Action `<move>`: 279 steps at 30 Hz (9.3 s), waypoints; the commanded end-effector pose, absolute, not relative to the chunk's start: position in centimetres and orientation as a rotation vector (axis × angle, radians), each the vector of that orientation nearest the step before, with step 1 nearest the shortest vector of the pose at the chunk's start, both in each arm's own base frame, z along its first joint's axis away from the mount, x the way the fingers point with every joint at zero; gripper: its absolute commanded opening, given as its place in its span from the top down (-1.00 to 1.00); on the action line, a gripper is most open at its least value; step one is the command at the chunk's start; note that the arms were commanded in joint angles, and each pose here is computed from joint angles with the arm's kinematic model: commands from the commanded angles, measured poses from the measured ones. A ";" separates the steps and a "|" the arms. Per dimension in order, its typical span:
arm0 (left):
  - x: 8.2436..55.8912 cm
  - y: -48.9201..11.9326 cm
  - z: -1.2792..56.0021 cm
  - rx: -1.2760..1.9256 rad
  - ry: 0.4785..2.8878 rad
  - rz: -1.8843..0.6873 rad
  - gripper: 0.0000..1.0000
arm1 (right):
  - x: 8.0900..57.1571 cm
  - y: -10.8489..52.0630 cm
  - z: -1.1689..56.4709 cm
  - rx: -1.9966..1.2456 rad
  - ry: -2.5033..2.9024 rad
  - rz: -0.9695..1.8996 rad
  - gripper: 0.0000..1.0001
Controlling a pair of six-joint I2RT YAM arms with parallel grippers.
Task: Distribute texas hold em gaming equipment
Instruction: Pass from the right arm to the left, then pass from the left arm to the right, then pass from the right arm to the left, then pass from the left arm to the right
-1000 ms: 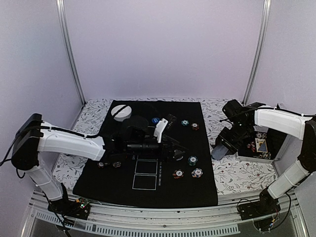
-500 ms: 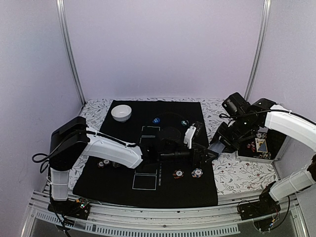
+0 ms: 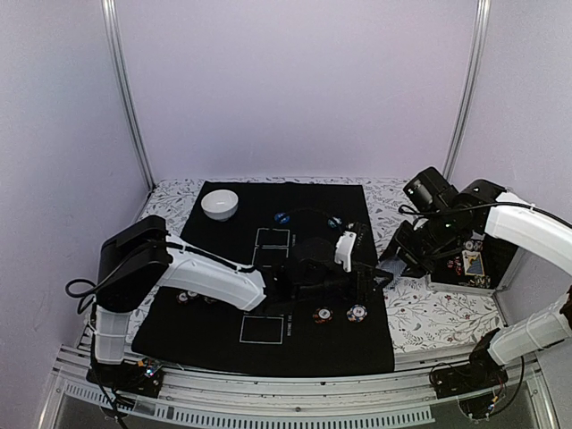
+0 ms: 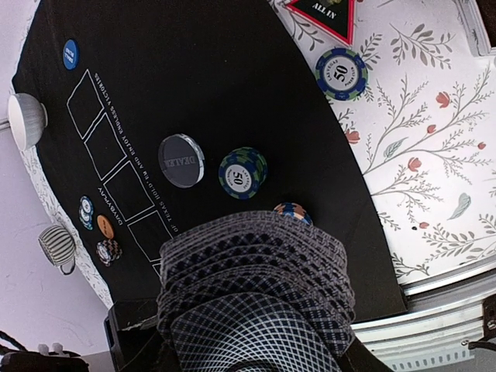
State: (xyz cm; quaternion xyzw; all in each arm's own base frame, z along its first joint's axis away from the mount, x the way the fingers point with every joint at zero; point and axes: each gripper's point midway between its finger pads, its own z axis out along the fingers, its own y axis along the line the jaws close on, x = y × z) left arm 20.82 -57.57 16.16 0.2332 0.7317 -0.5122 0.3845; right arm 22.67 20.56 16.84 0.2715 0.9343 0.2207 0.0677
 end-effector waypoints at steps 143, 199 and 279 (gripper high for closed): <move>18.4 -34.8 34.2 0.772 1.558 -0.993 -0.44 | 17.5 38.3 34.6 -0.958 1.865 1.543 0.97; 14.2 -40.7 31.6 0.933 1.729 -1.673 1.00 | 15.5 31.9 31.6 -1.401 0.817 0.597 -0.98; 14.3 -43.2 30.3 1.042 1.809 -1.799 0.53 | 14.7 35.6 30.9 -1.380 0.774 0.715 0.07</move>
